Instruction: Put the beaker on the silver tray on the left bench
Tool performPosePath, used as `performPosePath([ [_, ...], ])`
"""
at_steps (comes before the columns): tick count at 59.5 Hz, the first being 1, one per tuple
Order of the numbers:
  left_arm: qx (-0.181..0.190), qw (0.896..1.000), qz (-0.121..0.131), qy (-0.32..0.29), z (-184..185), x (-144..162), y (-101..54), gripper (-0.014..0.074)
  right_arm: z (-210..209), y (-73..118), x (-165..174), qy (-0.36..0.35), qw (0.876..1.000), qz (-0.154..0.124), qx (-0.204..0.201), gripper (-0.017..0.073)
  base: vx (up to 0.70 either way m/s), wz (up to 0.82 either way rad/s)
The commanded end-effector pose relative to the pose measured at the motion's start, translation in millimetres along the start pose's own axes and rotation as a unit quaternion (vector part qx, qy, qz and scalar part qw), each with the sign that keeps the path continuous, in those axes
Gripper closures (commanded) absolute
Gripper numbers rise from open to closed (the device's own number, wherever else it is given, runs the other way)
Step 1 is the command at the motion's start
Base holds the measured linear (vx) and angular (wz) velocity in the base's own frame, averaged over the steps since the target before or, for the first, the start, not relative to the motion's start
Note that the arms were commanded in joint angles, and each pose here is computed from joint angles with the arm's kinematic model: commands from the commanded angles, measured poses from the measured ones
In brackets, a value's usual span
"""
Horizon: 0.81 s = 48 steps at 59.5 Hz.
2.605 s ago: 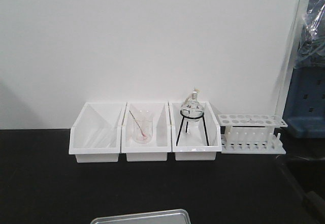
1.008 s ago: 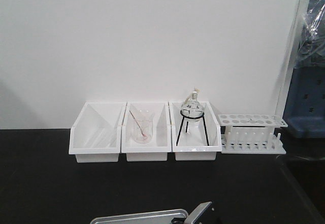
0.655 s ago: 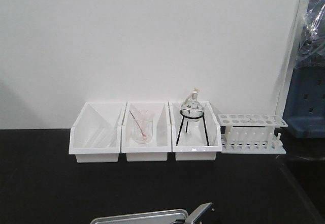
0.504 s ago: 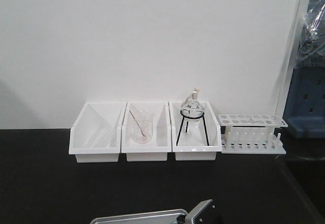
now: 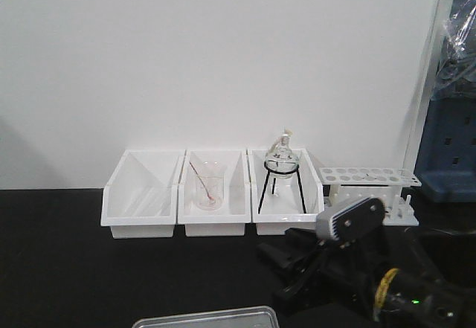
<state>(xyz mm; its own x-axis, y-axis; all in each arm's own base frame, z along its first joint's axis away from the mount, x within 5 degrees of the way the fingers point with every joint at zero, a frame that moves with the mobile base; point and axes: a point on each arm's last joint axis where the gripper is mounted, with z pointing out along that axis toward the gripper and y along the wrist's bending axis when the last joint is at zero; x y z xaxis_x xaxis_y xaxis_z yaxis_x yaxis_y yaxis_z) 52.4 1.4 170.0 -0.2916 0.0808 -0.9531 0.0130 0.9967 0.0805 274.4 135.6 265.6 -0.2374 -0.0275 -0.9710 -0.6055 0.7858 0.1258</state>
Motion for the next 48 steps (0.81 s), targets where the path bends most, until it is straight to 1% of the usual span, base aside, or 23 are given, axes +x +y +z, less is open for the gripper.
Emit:
performPosePath([
  [1, 0.003, 0.999, -0.001, -0.032, 1.6, -0.8, -0.7, 0.0592, -43.0, 8.3, -41.2, -0.03, 0.999, 0.015, 0.039, 0.0459, 0.0, 0.0],
  [2, 0.003, 0.999, -0.001, -0.032, 1.6, -0.8, -0.7, 0.0592, -49.4, 9.2, -44.0, -0.028, 0.998, 0.009, 0.046, 0.0494, 0.0, 0.0],
  [3, 0.003, 0.999, -0.001, -0.032, 1.6, -0.8, -0.7, 0.0592, -59.0, 9.7, -47.9, -0.03, 0.998, 0.014, 0.061, 0.0547, 0.0, 0.0],
  [4, 0.003, 0.999, -0.001, -0.032, 1.6, -0.8, -0.7, 0.0592, -65.4, 10.4, -49.9, -0.029, 0.997, 0.007, 0.069, 0.058, 0.0, 0.0],
  [5, 0.003, 0.999, -0.001, -0.032, 1.6, -0.8, -0.7, 0.0592, -75.3, 11.2, -53.4, -0.034, 0.996, 0.01, 0.082, 0.0578, 0.0, 0.0],
  [6, 0.003, 0.999, -0.001, -0.032, 1.6, -0.8, -0.7, 0.0592, -81.6, 11.6, -54.3, -0.034, 0.995, 0.002, 0.091, 0.0577, 0.0, 0.0],
  [7, 0.003, 0.999, -0.001, -0.032, 1.6, -0.8, -0.7, 0.0592, -91.2, 12.1, -56.2, -0.038, 0.994, 0.001, 0.105, 0.0576, 0.0, 0.0],
  [8, 0.003, 0.999, -0.001, -0.032, 1.6, -0.8, -0.7, 0.0592, -97.3, 12.2, -56.5, -0.038, 0.993, -0.01, 0.115, 0.0576, 0.0, 0.0],
  [13, 0.003, 0.999, -0.001, -0.032, 1.6, -0.8, -0.7, 0.0592, -134.5, 12.7, -54.8, -0.048, 0.983, -0.043, 0.174, 0.0574, 0.0, 0.0],
  [17, 0.003, 0.999, -0.001, -0.032, 1.6, -0.8, -0.7, 0.0592, -160.8, 12.8, -46.8, -0.057, 0.974, -0.045, 0.214, 0.0574, 0.0, 0.0],
  [21, 0.003, 0.999, -0.001, -0.032, 1.6, -0.8, -0.7, 0.0592, -183.1, 14.3, -35.6, -0.069, 0.968, -0.042, 0.239, 0.0573, 0.0, 0.0],
  [25, 0.003, 0.999, -0.001, -0.032, 1.6, -0.8, -0.7, 0.0592, -202.7, 17.4, -27.4, -0.089, 0.963, -0.041, 0.252, 0.0573, 0.0, 0.0],
  [31, 0.003, 0.999, -0.001, -0.032, 1.6, -0.8, -0.7, 0.0592, -222.9, 23.1, -17.2, -0.122, 0.959, -0.043, 0.25, 0.0571, 0.0, 0.0],
  [39, 0.003, 0.999, -0.001, -0.032, 1.6, -0.8, -0.7, 0.0592, -242.4, 28.7, -5.8, -0.16, 0.955, -0.045, 0.248, 0.0571, 0.0, 0.0],
  [48, 0.003, 0.999, -0.001, -0.032, 1.6, -0.8, -0.7, 0.0592, -254.9, 32.3, -4.3, -0.188, 0.949, -0.047, 0.248, 0.0571, 0.0, 0.0],
])
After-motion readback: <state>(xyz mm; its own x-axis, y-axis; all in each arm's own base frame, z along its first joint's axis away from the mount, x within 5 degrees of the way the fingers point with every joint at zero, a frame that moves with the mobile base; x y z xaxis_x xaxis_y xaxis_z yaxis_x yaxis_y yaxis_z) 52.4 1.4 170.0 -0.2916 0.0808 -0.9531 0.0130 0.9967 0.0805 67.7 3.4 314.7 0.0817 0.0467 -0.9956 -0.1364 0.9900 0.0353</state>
